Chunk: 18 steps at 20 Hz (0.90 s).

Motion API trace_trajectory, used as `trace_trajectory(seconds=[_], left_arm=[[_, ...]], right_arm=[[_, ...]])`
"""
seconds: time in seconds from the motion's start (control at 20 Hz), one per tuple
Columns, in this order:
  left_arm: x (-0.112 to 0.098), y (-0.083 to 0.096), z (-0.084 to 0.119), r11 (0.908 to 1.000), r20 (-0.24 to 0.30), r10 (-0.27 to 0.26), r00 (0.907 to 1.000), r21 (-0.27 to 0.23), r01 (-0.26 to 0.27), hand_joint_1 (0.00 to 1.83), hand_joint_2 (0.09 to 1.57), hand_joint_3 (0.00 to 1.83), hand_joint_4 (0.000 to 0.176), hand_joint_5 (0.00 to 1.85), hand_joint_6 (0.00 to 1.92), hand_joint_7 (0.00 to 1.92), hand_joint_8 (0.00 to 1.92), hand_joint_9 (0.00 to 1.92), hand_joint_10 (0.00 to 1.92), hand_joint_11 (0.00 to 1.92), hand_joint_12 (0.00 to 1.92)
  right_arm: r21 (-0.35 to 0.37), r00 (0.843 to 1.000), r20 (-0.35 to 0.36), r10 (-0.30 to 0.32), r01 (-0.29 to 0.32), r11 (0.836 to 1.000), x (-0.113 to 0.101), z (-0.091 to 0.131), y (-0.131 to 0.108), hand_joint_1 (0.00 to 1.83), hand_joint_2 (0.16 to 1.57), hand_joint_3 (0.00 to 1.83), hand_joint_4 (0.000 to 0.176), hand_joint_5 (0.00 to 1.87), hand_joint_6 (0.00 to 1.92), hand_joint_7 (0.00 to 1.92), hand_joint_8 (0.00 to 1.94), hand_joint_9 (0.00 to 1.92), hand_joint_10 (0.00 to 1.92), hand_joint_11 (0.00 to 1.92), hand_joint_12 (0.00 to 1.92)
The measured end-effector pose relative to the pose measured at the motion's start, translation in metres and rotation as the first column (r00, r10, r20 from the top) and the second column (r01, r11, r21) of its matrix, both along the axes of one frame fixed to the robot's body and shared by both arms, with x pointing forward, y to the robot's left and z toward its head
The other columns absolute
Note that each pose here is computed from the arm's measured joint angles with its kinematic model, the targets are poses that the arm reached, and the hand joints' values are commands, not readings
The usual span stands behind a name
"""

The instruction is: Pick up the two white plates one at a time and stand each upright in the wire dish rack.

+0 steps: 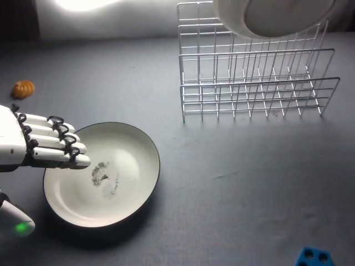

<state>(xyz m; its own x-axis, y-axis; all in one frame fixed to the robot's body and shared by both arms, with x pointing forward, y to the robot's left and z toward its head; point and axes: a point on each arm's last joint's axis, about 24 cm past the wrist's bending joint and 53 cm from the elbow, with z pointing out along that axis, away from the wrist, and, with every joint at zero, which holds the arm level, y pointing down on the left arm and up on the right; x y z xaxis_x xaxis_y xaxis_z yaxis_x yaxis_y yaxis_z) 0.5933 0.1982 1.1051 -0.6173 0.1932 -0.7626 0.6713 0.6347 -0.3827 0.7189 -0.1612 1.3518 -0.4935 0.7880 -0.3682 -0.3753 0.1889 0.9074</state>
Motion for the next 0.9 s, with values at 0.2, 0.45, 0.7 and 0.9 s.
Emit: trace_trajectory(seconds=[0.2,0.45,0.7,0.9], left_arm=[[0.006,0.007,-0.004,0.9996,-0.007,0.025,0.9997,0.011,-0.025,0.00,1.08,0.00,0.000,0.02,0.01,0.02,0.01,0.00,0.00,0.00,0.00],[0.005,0.008,-0.007,0.9995,-0.012,0.026,0.9996,0.017,-0.026,0.00,1.08,0.00,0.000,0.02,0.01,0.01,0.00,0.00,0.00,0.00,0.00],[0.007,0.011,-0.009,0.9992,-0.013,0.032,0.9994,0.025,-0.032,0.00,1.08,0.00,0.000,0.01,0.00,0.01,0.00,0.00,0.00,0.00,0.00],[0.003,0.011,-0.019,0.9989,-0.033,0.027,0.9991,0.039,-0.026,0.00,1.08,0.00,0.000,0.01,0.01,0.01,0.00,0.00,0.00,0.00,0.00]], right_arm=[[-0.039,1.000,-0.002,0.000,0.000,0.999,0.007,-0.010,-0.003,1.22,1.10,0.00,0.025,0.97,1.04,1.05,0.83,1.19,0.00,0.79,0.90],[0.019,0.999,-0.032,0.026,-0.026,0.999,0.017,-0.008,-0.005,1.22,1.10,0.00,0.026,0.98,1.02,1.05,0.83,1.19,0.00,0.80,0.89],[0.001,0.999,-0.024,0.024,-0.024,1.000,0.022,-0.010,-0.005,1.22,1.10,0.00,0.024,0.99,1.02,1.05,0.82,1.18,0.00,0.78,0.90],[-0.016,0.999,-0.020,0.027,-0.027,1.000,0.028,-0.012,0.001,1.23,1.09,0.00,0.022,1.01,1.00,1.08,0.78,1.20,0.01,0.82,0.88]])
